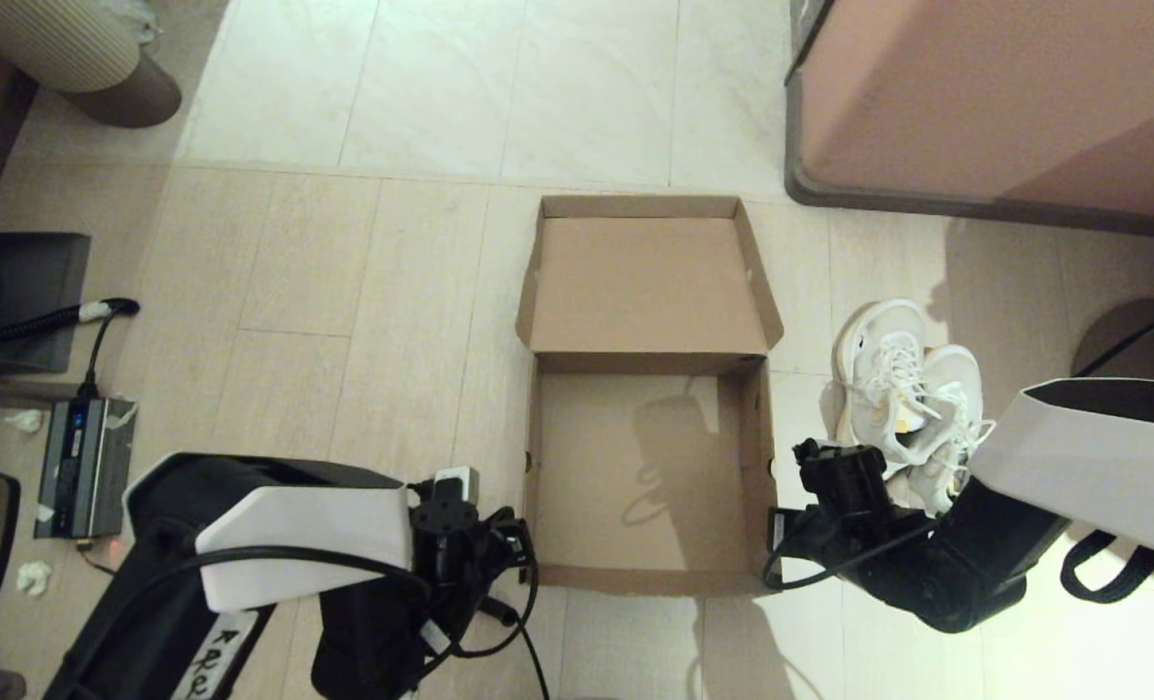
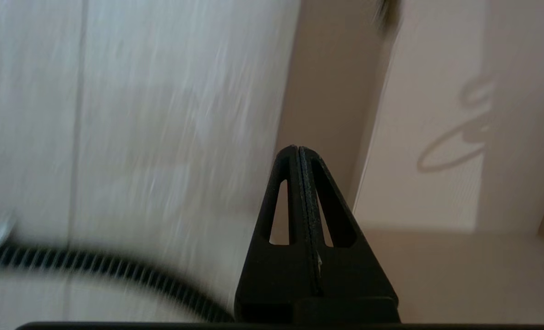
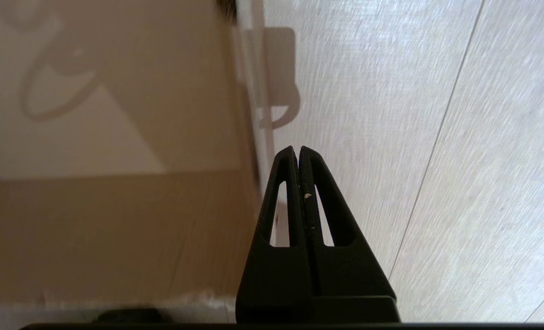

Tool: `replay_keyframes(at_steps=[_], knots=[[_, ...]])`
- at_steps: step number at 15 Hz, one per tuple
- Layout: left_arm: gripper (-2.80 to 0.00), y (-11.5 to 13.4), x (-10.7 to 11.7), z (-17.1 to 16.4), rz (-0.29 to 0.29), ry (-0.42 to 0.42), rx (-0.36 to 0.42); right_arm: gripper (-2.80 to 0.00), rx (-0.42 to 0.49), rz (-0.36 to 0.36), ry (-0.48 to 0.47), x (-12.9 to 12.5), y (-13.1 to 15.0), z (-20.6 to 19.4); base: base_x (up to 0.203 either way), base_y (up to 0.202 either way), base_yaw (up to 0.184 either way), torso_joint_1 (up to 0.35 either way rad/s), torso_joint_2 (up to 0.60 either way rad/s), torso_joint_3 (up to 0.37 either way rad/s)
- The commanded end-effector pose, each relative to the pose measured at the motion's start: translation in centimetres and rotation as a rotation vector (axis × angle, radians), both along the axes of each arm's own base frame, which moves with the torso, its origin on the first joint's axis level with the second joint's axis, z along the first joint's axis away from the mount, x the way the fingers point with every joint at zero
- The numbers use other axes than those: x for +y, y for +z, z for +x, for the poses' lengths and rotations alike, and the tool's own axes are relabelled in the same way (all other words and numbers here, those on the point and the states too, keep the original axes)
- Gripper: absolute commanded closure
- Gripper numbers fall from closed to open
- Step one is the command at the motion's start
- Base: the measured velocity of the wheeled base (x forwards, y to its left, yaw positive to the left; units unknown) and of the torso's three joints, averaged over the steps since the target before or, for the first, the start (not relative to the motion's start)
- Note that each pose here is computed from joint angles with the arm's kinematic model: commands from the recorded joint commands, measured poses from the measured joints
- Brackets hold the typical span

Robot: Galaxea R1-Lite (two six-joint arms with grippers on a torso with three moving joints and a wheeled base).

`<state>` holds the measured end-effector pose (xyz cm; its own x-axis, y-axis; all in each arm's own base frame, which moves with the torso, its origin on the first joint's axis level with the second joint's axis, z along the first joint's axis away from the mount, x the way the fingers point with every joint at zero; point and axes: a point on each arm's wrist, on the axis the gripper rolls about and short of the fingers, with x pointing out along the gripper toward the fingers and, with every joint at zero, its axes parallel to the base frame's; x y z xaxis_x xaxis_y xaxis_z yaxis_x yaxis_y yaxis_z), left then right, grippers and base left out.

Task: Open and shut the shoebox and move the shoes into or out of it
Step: Put the shoes into the shoe box

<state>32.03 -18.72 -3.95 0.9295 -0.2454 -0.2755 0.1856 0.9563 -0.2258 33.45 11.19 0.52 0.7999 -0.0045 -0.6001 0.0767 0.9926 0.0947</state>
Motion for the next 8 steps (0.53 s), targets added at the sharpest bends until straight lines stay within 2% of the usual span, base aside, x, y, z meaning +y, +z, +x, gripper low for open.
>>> replay_keyframes(at_steps=[1,3,8], knots=[[0.00,0.5,0.5,-1.1,0.004,0.013,0.019,0.00,0.015,-0.003,0.005,-0.1,-0.6,-1.2,0.000,0.000,0.000,0.000,0.00,0.000],[0.00,0.7,1.0,-2.1,0.005,0.033,0.044,0.00,0.013,-0.001,0.010,-0.1,-0.9,-2.1,0.000,0.000,0.000,0.000,0.00,0.000],[0.00,6.1,0.9,-1.9,-0.079,0.033,-0.092,0.00,-0.138,0.014,-0.035,-1.2,3.5,-2.0,0.000,0.000,0.000,0.000,0.00,0.000]])
